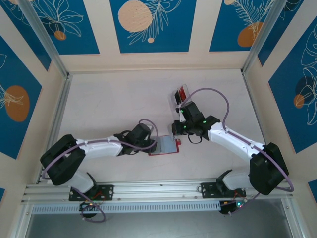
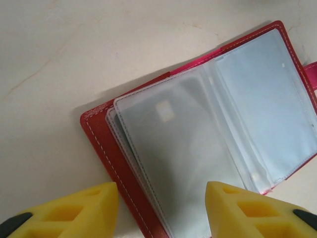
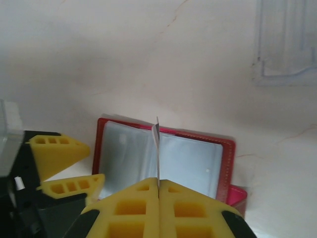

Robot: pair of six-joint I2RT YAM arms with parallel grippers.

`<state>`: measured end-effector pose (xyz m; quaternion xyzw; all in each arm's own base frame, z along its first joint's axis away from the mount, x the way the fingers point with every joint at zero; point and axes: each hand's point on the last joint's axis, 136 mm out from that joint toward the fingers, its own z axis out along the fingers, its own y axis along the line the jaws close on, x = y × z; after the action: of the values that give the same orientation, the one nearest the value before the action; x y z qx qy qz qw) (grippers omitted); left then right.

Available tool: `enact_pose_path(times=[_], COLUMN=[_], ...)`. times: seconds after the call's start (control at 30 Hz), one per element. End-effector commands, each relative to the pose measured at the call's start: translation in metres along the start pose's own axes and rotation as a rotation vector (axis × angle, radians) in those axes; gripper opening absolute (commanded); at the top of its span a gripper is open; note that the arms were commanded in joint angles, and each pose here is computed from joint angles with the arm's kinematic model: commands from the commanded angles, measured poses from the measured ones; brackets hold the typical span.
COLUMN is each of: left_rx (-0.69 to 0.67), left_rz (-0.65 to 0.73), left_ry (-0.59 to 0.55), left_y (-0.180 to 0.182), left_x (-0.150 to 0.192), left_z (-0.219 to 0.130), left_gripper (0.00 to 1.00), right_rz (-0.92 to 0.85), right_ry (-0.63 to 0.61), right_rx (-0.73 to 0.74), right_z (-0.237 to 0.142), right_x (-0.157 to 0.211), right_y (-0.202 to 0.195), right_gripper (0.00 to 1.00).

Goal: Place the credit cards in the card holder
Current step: Insert the credit card into the card slot.

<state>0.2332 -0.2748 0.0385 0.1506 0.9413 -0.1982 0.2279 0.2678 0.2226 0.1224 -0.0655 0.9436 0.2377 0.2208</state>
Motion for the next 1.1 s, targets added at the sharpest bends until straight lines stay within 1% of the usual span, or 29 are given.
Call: enact_pose_path(times=[0.0,0.3,0.5,0.73,0.87,1.07], left_rx=[-0.03,-0.088,-0.092,-0.087,-0.083,-0.082], left_rz=[0.034,0.052,0.042,0.036,0.033,0.033], left_ry=[0.045,0.083,0.105,0.117,0.119,0.124], left_y=[0.005,0.018,0.022,0.022,0.021,0.02], left_x=[0.002,0.014,0.026,0.032,0.032,0.034], left_z=[0.005,0.013,0.014,0.016,0.018,0.019], left_gripper=[0.48,0.38,0.35,0.34,0.34,0.34], right_rz=[0.028,0.054,0.081,0.154,0.204,0.283], right_ry=[-0.04,-0.053,-0.072,-0.107,-0.143,-0.197], right_rx=[-0.103,-0.145,-0.176,-0.206,-0.147,-0.115], right_z=[-0.002,0.016,0.034,0.048,0.051,0.053], right_x=[-0.005,0.003,0.008,0.014,0.018,0.029], right_y=[0.019,0.02,0.018,0.015,0.005,-0.006], right_gripper=[0.0,0.0,0.0,0.0,0.0,0.0])
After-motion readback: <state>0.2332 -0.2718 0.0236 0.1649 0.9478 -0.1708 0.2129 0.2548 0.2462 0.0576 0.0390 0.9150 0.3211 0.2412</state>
